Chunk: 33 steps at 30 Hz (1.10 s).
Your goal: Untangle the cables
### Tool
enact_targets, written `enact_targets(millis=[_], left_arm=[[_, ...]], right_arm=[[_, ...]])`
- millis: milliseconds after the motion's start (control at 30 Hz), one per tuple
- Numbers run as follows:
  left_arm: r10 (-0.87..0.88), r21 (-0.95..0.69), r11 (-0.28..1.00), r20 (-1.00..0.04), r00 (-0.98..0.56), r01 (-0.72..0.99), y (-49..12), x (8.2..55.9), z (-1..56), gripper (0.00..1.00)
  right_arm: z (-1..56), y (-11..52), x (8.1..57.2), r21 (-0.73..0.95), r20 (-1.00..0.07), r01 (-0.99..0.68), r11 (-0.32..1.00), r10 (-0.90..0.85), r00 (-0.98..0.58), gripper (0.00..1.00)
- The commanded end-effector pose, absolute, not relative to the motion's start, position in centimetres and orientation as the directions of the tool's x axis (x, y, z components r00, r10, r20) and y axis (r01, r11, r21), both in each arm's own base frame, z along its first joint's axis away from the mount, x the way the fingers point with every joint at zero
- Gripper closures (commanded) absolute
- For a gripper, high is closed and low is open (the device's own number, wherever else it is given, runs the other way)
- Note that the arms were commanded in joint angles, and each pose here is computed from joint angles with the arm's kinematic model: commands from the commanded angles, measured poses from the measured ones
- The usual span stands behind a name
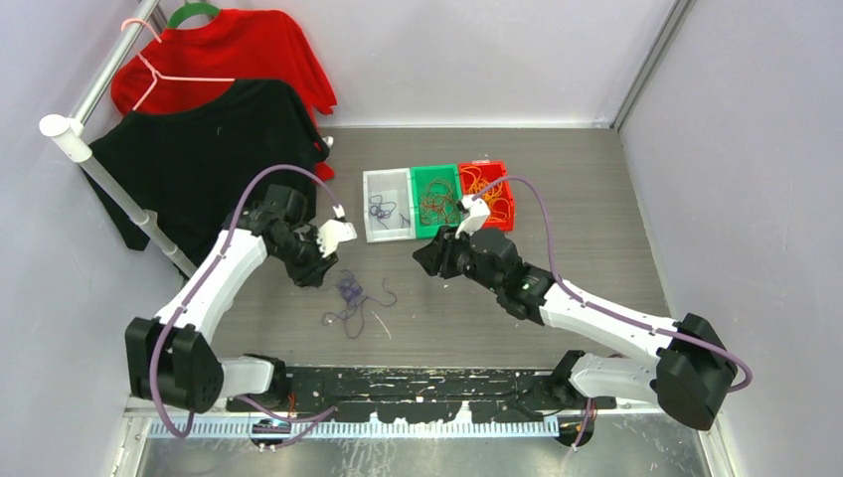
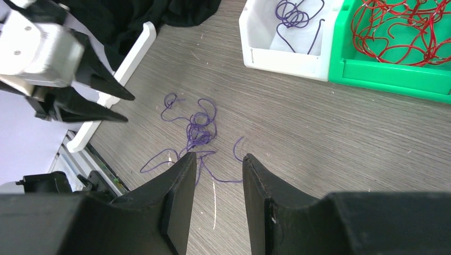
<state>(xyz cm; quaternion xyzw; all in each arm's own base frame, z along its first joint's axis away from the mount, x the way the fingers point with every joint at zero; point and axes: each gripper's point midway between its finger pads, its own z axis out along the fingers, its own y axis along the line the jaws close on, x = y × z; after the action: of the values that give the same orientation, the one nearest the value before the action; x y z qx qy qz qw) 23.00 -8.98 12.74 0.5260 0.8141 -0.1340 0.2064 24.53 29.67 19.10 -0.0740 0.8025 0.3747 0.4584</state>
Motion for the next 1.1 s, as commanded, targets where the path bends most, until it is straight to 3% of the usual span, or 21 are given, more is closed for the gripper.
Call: enact_targets(millis=[0, 333, 667, 800, 967, 1067], left_arm=[[0.836, -0.097, 0.380, -0.391, -0.386, 0.920, -8.3, 21.1, 9.8, 0.55], [0.899, 0.002, 0.264, -0.363, -0.245, 0.965, -9.2, 23.6, 6.4, 0.51], [0.936, 0.004, 0.222, -0.281, -0.212, 0.975, -9.6, 25.7, 2.7, 0.57], [0.945, 0.035, 0.220, -0.255, -0.204, 0.975, -9.0, 26.3, 1.9, 0.69], [0.937, 0.049, 0.242, -0.271, -0.220, 0.969, -9.1, 26.2, 3.0, 0.96], [0.927, 0.057, 0.249, -0.304, -0.221, 0.967, -9.4, 25.8, 5.5, 1.00]], right_arm=[[21.8, 29.8, 24.5, 0.558, -0.801, -0.490, 0.670, 0.281, -0.528, 0.57], [21.6, 28.7, 24.1, 0.559, -0.802, -0.472, 0.682, 0.301, -0.516, 0.60], [21.2, 28.8, 23.9, 0.589, -0.781, -0.459, 0.665, 0.322, -0.536, 0.67], [21.4, 28.5, 23.7, 0.589, -0.783, -0.462, 0.663, 0.327, -0.529, 0.70], [21.5, 28.3, 23.6, 0.590, -0.784, -0.464, 0.661, 0.331, -0.525, 0.74], [21.8, 28.3, 23.6, 0.590, -0.786, -0.468, 0.658, 0.336, -0.518, 0.77]])
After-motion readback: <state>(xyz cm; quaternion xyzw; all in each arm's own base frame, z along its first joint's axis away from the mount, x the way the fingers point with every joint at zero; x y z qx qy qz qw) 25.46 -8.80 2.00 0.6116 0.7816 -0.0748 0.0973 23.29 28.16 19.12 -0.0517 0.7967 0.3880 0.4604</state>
